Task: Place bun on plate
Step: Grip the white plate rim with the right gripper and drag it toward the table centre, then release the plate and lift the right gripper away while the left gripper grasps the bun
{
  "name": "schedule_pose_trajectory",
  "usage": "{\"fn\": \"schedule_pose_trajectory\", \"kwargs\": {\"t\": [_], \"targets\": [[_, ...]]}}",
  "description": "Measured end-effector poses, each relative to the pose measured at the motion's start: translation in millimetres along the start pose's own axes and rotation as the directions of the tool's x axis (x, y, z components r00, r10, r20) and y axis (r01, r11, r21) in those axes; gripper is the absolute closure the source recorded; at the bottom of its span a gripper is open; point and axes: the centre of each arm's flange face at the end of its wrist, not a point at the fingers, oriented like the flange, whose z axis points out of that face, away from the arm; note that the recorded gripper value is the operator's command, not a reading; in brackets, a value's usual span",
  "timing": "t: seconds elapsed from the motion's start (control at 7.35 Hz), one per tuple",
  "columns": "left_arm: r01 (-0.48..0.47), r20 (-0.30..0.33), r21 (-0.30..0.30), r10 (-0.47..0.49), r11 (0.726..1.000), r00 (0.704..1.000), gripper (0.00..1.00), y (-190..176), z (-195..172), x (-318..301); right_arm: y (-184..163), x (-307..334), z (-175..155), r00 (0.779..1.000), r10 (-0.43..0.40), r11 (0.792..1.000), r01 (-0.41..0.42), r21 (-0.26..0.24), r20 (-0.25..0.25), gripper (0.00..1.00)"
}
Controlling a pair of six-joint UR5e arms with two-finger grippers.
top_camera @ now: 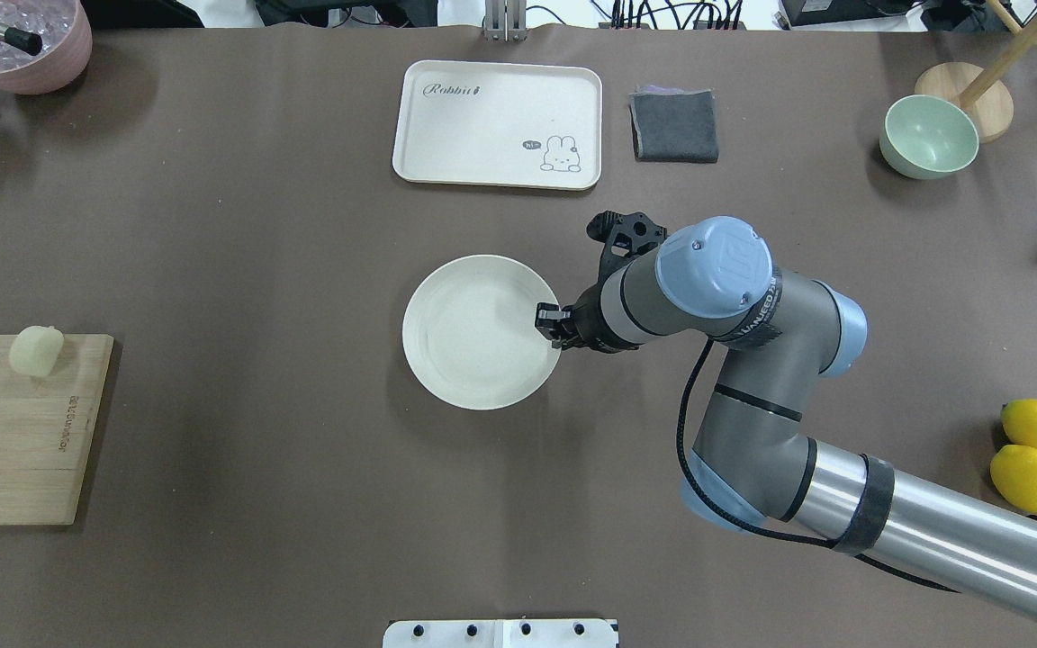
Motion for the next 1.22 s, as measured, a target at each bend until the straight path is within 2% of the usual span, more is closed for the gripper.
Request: {"fn": "schedule_pose_trajectory", "kwargs": {"t": [0.27, 0.41, 0.54, 0.95, 1.22], "targets": [[-0.035, -0.007, -0.025, 0.034, 0.999, 0.999, 0.02, 8.4, 18.5, 18.9, 21.2, -3.7, 12.4, 1.0, -0.012, 1.0, 0.012, -0.01, -0.007, 1.0], [-0.046, -0.006, -0.033, 0.045, 0.998, 0.999, 0.02, 11.9, 24.7, 24.5, 26.1, -2.5, 16.2, 1.0, -0.014, 1.0, 0.014, -0.014, -0.012, 0.24], [-0.055, 0.002, -0.037, 0.055, 0.998, 0.998, 0.02, 15.9, 30.8, 28.4, 28.6, -0.2, 18.9, 1.0, -0.015, 1.0, 0.014, -0.017, -0.018, 0.0], [-0.092, 0.051, -0.06, 0.095, 0.994, 0.994, 0.02, 38.3, 62.5, 40.8, 23.8, 0.1, 14.4, 1.0, -0.014, 1.0, 0.014, 0.0, -0.012, 0.0], [-0.113, 0.082, -0.076, 0.119, 0.991, 0.99, 0.02, 58.1, 76.9, 37.3, 2.2, 1.5, -3.6, 1.0, 0.0, 1.0, 0.0, 0.008, 0.005, 0.0]]}}
